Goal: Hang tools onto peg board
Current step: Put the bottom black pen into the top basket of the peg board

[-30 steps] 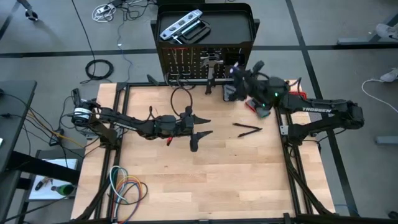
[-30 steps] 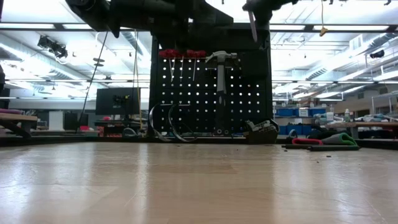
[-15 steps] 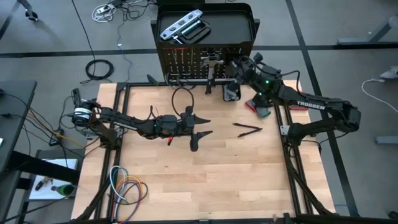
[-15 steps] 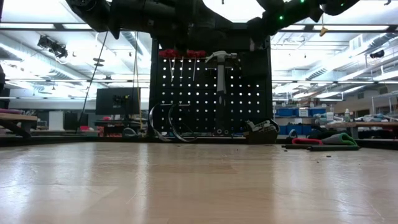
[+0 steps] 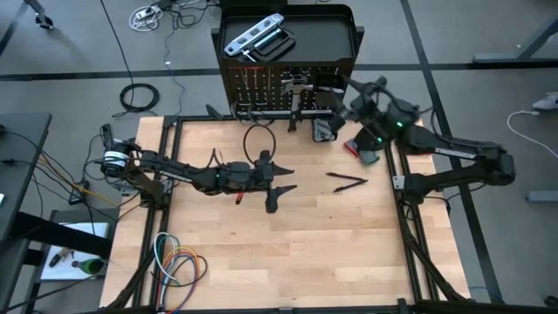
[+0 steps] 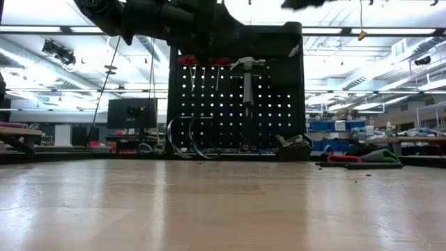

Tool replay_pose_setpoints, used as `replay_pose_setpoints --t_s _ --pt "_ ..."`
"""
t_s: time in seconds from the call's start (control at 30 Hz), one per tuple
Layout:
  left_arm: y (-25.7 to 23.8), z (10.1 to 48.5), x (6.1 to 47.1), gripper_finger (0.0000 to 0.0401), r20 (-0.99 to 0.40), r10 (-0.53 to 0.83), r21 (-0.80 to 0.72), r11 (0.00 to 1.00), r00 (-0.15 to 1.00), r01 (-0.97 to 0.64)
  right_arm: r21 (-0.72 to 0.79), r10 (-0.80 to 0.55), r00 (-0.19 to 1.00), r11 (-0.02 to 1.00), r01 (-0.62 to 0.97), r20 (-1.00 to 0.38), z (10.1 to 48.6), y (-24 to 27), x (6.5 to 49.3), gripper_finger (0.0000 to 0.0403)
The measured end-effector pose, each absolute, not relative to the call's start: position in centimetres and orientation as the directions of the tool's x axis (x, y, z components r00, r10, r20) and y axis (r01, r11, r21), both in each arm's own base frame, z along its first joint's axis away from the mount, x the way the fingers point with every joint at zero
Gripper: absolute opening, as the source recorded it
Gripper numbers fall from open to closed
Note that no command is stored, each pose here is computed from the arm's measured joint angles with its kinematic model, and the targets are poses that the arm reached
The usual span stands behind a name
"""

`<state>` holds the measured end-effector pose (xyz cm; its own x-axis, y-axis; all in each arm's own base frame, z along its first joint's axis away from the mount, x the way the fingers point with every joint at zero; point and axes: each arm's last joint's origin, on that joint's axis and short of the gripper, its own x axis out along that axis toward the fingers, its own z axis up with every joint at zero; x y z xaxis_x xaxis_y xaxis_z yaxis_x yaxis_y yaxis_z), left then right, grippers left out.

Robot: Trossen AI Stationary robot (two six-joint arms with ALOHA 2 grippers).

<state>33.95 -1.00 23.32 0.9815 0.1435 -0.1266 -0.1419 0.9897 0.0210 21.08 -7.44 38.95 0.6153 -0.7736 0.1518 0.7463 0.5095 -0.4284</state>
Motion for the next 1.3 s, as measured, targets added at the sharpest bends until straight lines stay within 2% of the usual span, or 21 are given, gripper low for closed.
replay_pose_setpoints --t_s 0.1,0.27,0.37,0.43,0.53,0.67,0.77,0.87,0.97,1.1,1.17,1.3 --pt "-1.0 22.8 33.9 0.0217 -0.175 0.144 0.030 0.990 0.974 -0.141 -0.422 -0.806 0.585 0.501 0.756 0.092 39.1 -4.4 20.8 0.0225" --pt "-0.9 22.1 33.7 0.0217 -0.256 0.074 0.017 0.997 0.964 -0.072 -0.395 -0.875 0.482 0.461 0.795 -0.051 36.8 0.3 20.5 0.0225" --pt "-0.8 21.5 33.6 0.0217 -0.313 0.069 0.000 0.997 0.947 -0.073 -0.378 -0.800 0.580 0.590 0.713 -0.154 34.6 3.0 19.8 0.0225" --pt "-0.8 21.2 33.5 0.0214 -0.350 0.070 0.003 0.997 0.934 -0.074 -0.308 -0.710 0.660 0.703 0.642 -0.244 33.5 4.2 19.2 0.0224" --pt "-0.8 20.9 33.3 0.0210 -0.381 0.071 0.006 0.997 0.922 -0.074 -0.218 -0.574 0.742 0.819 0.532 -0.347 32.7 5.6 18.7 0.0222" --pt "-0.7 21.5 33.6 0.0207 -0.316 0.120 0.095 0.991 0.941 -0.094 0.014 -0.378 0.815 0.904 0.427 -0.438 32.5 6.8 18.6 0.0222" --pt "-0.5 22.4 33.8 0.0207 -0.219 0.162 0.183 0.976 0.962 -0.122 0.133 -0.311 0.804 0.893 0.429 -0.507 31.9 7.1 18.5 0.0218" --pt "-0.3 23.2 33.9 0.0207 -0.135 0.249 0.214 0.952 0.959 -0.217 0.115 -0.347 0.716 0.852 0.510 -0.606 30.4 7.1 17.9 0.0206" --pt "-0.1 23.3 34.3 0.0207 -0.087 0.269 0.138 0.957 0.959 -0.256 0.061 -0.413 0.631 0.805 0.590 -0.657 28.1 7.6 16.9 0.0192" --pt "1.1 22.3 36.5 0.0198 -0.245 0.198 0.057 0.980 0.949 -0.190 0.048 -0.447 0.597 0.773 0.633 -0.666 24.8 8.5 15.9 0.0171" --pt "1.9 22.0 38.2 0.0190 -0.360 0.160 0.027 0.987 0.919 -0.161 0.059 -0.454 0.586 0.755 0.653 -0.672 23.4 8.6 15.4 0.0162" --pt "3.3 20.9 42.0 0.0176 -0.499 0.050 -0.037 0.996 0.865 -0.079 0.071 -0.438 0.542 0.728 0.682 -0.717 21.2 8.5 14.4 0.0150"
